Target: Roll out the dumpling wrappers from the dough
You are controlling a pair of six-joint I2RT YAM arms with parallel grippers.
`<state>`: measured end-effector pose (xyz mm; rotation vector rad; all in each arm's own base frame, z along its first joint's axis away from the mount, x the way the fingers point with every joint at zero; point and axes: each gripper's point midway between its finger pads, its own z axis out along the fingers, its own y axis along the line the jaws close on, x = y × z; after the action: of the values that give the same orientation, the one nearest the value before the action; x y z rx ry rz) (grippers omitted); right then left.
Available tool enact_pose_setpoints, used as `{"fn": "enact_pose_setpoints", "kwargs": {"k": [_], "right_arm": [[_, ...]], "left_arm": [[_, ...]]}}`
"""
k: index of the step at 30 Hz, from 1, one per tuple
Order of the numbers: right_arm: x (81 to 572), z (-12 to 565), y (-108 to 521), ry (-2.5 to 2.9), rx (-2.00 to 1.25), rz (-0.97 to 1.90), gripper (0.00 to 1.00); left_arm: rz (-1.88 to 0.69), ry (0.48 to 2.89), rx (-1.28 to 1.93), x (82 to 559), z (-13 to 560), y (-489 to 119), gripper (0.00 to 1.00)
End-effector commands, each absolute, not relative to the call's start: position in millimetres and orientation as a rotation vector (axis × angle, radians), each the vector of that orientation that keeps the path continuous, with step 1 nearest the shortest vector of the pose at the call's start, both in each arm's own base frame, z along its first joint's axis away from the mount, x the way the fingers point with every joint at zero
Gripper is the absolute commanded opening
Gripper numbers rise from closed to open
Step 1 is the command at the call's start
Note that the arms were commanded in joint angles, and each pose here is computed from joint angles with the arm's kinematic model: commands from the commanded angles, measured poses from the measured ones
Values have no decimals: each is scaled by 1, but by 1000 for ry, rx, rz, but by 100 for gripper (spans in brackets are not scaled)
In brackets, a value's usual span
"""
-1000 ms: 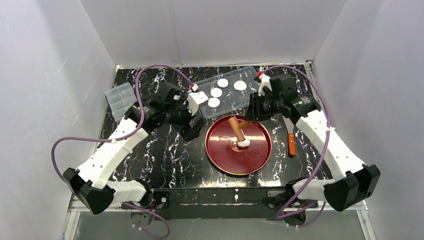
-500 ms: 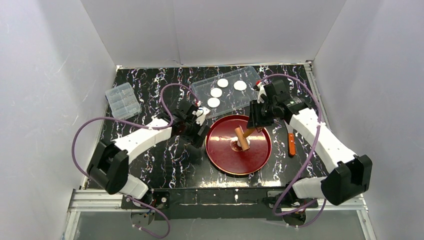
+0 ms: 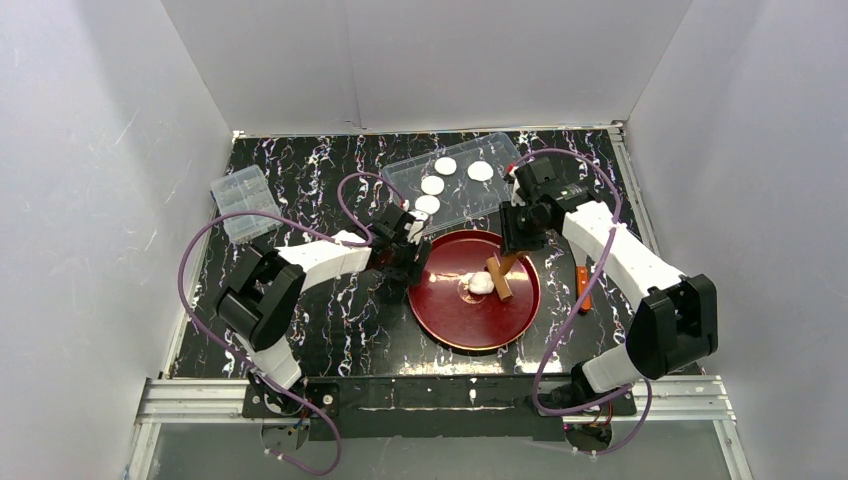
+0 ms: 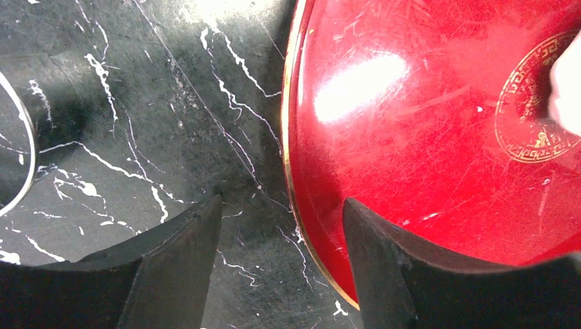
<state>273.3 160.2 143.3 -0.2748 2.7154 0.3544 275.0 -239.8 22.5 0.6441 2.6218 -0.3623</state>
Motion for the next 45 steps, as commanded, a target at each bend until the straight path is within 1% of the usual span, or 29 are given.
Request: {"fn": "enact_pose_setpoints", "kwargs": {"k": [1,4,6,9,13,14,16,17,18,23,26,30,35,39,45], "right_arm": [[277,140,173,2677,-284,445,1],[279,149,171,2660,-274,429,1],[282,164,168,2630,-277,408,1],[286,195,168,2562,-289,400,1],[283,220,179,2502,-343,422,1],[280,223,184,2496,-364,436,1],[273,230,197,2472,-414,489,1],[270,232,204,2462,-434,513,1],[267,233,210,2456,-448,529,1],[258,224,237,2484,-480,599,1],[259,208,239,2554,-475,586,1],[249,198,248,2620,-490,648,1],[251,164,231,2704,-470,481,1],[249,133,206,2766,-451,258,1],[244,114,207,2786,-462,226,1]], "left_arm": [[-351,2596,617,283,25,-245,60],[-350,2588,614,282,22,-242,51],[-345,2581,625,279,21,-239,47],[-320,2588,647,276,16,-232,37],[-261,2635,642,280,1,-216,27],[-245,2662,637,281,-2,-212,24],[-231,2723,638,279,-10,-208,12],[-238,2729,635,280,-10,-208,5],[-247,2722,633,280,-8,-209,0],[-322,2694,599,278,4,-216,0],[-326,2703,575,277,5,-217,0],[-324,2702,579,278,5,-217,0],[-341,2707,574,277,5,-219,0],[-333,2687,575,280,9,-219,0],[-333,2681,576,281,10,-219,0]]}}
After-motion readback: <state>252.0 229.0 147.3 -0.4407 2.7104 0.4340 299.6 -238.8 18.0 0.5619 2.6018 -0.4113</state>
